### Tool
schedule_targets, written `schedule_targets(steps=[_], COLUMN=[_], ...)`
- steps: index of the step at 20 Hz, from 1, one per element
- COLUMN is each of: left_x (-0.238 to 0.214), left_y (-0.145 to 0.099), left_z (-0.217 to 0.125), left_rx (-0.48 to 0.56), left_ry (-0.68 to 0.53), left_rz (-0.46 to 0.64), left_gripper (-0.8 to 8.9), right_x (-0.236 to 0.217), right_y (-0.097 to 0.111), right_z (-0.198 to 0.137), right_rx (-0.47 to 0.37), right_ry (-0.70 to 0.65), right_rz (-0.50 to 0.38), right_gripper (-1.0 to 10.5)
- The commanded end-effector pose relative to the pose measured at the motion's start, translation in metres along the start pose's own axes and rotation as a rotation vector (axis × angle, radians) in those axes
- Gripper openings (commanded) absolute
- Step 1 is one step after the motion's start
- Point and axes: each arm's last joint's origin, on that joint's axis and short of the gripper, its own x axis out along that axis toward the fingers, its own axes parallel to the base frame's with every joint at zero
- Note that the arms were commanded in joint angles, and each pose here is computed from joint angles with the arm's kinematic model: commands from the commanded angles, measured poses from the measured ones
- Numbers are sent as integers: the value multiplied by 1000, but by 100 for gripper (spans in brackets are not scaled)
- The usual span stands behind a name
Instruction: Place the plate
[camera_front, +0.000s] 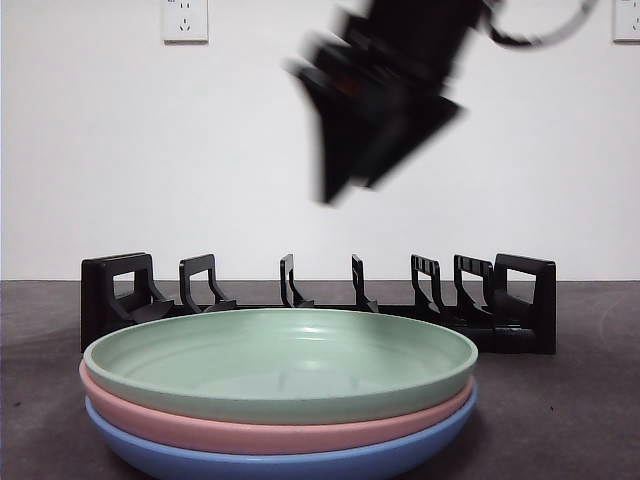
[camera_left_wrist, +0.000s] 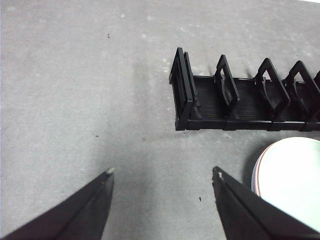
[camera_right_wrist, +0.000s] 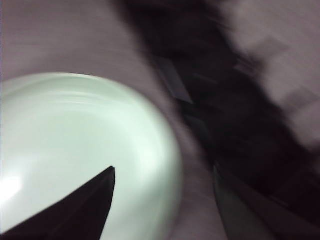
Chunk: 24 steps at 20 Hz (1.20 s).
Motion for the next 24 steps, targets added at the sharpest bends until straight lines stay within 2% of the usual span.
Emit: schedule_targets(steps=[1,3,5,7,9,10,14,15,16,17,18,20,24], left_x=[-1,-1,-1,-2,0,1,9,10,10,10,10,10,9], left_y=[-1,-1,-1,-2,-2,-2,-2,-2,-2,-3,-3,-2,-2], left_z=[4,7,10,11,13,14,18,18,17,17,18,15,13], left_rx=[-3,-1,0,1,1,1,7,6,7,8,9,7,7], left_ry=[-32,-59,-89,-105,-103,-104,-91,-84,-78,-73,-82,-57,-42], left_rz=[-1,-5,-9,-12,-11,-11,-10,-9,-15,-31,-33,-29,-27], left_gripper=[312,313,312,313,313,313,312,306,164,32,7,7,7], right_x=[-4,-17,-38,-62,-85,-93,-116,-119,-120,-122,-122,-122,-123], right_y=[-46,-77,-94,-96,-84,-77,-57,-55,-53,-52,-52,-50,-51], right_z=[-10,-30,-61,-93,-120,-128,-146,-149,-150,-151,-150,-150,-148], right_rx=[138,237,341,462,555,575,590,608,607,605,606,602,598], right_ry=[-2,-5,-15,-58,-138,-174,-259,-260,-260,-263,-271,-274,-298], right_rz=[-83,-148,-216,-265,-309,-324,-344,-338,-332,-331,-332,-279,-286], right_gripper=[310,310,310,310,310,310,310,277,50,30,16,17,17])
